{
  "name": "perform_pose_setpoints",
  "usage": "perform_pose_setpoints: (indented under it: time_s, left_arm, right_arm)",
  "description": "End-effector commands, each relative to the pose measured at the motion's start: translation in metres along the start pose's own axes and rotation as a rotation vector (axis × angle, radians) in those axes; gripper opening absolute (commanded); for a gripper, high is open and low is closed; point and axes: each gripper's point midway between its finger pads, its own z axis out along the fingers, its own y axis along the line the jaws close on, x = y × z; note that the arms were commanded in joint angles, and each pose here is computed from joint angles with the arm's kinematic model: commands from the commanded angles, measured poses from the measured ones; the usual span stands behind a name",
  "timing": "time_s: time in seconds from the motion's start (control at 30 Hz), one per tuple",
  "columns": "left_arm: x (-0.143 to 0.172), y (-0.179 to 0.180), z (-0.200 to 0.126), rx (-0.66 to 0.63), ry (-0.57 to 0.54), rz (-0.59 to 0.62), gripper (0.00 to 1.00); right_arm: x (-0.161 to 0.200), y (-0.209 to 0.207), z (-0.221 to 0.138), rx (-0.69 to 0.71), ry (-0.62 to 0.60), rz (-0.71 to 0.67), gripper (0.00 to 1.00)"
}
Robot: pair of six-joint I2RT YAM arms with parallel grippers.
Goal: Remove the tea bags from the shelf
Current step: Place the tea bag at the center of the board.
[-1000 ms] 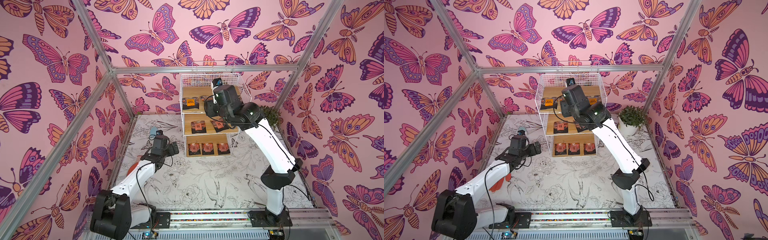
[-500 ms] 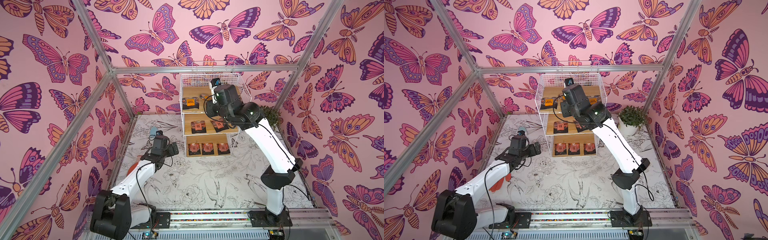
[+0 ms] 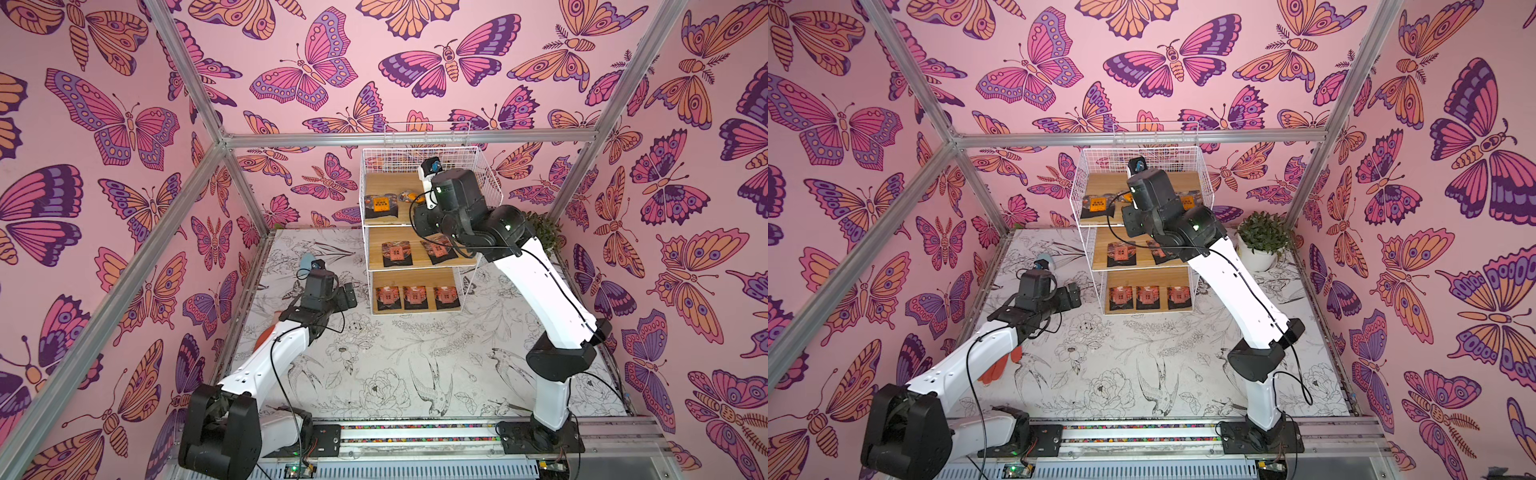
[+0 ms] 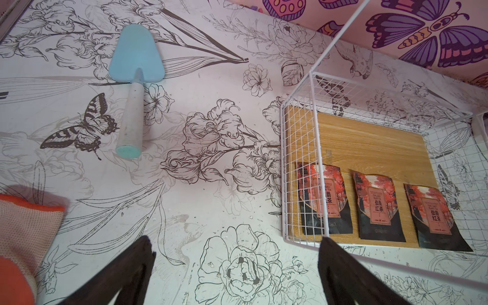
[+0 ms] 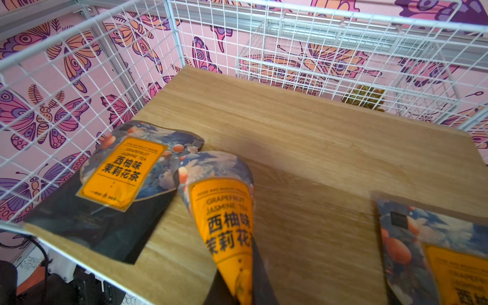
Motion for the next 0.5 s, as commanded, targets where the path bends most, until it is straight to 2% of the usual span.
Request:
perform_pose_setpoints:
  time_s: [0.0, 0.33, 0.4, 0.47]
  left_arm:
    - [-0.009, -0.002, -0.009, -0.002, -0.025, 0.005, 1.0]
    - [-0.007, -0.004, -0.015, 0.02, -0.023, -0.021, 1.0]
    - [-0.007, -0.005, -0.017, 0.027, -0.024, -0.03, 1.0]
    - [-0.006, -0.006, -0.019, 0.034, -0.022, -0.034, 1.0]
  right_arm:
    - [-0.015, -0.012, -0.037, -0.005, -0.051, -0.002, 0.0]
    - [-0.004, -0.018, -0.11, -0.047, -0.061, -0.011, 0.0]
    - [0.008, -0.02, -0.132, -0.058, -0.059, 0.001, 0.0]
    - [0.035, -0.017, -0.141, -0.039, -0.016, -0.014, 0.0]
